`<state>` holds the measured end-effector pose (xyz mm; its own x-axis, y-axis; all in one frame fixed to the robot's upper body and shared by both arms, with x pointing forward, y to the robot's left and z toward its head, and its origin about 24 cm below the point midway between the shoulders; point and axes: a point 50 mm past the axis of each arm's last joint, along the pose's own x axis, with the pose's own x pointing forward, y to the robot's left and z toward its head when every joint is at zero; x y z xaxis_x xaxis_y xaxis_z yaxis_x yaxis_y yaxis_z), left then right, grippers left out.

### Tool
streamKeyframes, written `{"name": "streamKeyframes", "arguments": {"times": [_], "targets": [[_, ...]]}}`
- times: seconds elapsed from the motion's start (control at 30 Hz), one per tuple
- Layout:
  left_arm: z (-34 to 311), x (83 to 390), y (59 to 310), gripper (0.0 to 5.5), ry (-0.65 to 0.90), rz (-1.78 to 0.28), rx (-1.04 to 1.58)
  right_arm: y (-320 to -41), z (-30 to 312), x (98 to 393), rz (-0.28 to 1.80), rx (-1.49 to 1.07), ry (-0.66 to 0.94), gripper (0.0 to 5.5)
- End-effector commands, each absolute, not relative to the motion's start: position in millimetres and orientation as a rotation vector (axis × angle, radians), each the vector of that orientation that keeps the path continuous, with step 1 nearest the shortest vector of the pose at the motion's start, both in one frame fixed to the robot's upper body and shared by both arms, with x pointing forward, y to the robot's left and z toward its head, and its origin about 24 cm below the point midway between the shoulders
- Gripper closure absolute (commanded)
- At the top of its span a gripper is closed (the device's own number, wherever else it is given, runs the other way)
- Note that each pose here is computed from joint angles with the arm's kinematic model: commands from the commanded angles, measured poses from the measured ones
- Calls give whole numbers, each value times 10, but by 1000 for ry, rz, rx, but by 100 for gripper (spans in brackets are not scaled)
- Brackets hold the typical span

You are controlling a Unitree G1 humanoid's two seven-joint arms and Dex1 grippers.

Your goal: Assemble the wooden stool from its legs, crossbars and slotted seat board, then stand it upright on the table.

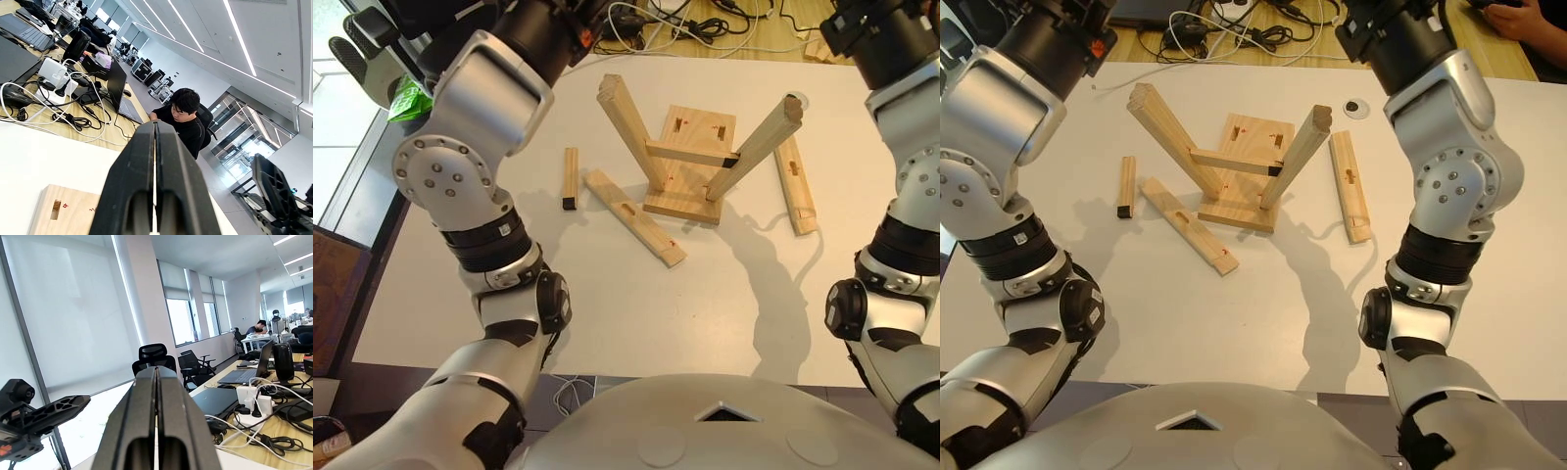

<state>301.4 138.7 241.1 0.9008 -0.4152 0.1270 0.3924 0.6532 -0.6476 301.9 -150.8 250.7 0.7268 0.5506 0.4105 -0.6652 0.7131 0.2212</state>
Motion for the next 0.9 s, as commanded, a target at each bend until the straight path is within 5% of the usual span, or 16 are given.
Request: {"name": "streamKeyframes", "arguments": {"times": [0.03, 0.2, 0.27, 0.37, 0.43, 0.5, 0.9], "targets": [[2446, 3005, 1451, 545, 21, -441, -709, -1544, 2803, 2904, 680, 391, -462, 550], [2482, 3027, 1479, 545, 14, -442, -703, -1630, 3007, 2867, 676, 609, -554, 550], [2481, 3025, 1479, 545, 16, -444, -702, -1501, 2826, 2874, 723, 538, -440, 550], [2462, 3017, 1480, 545, 20, -441, -704, -1109, 1859, 2655, 936, 90, 37, 550], [2448, 3010, 1478, 545, 22, -438, -708, -1087, 1144, 2355, 1044, -115, 325, 550], [2437, 3002, 1467, 545, 23, -439, -716, -1126, 857, 2264, 1019, -146, 407, 550], [2398, 2964, 1446, 545, 29, -434, -732, -1160, 2205, 2595, 1051, 408, -186, 550]]}}
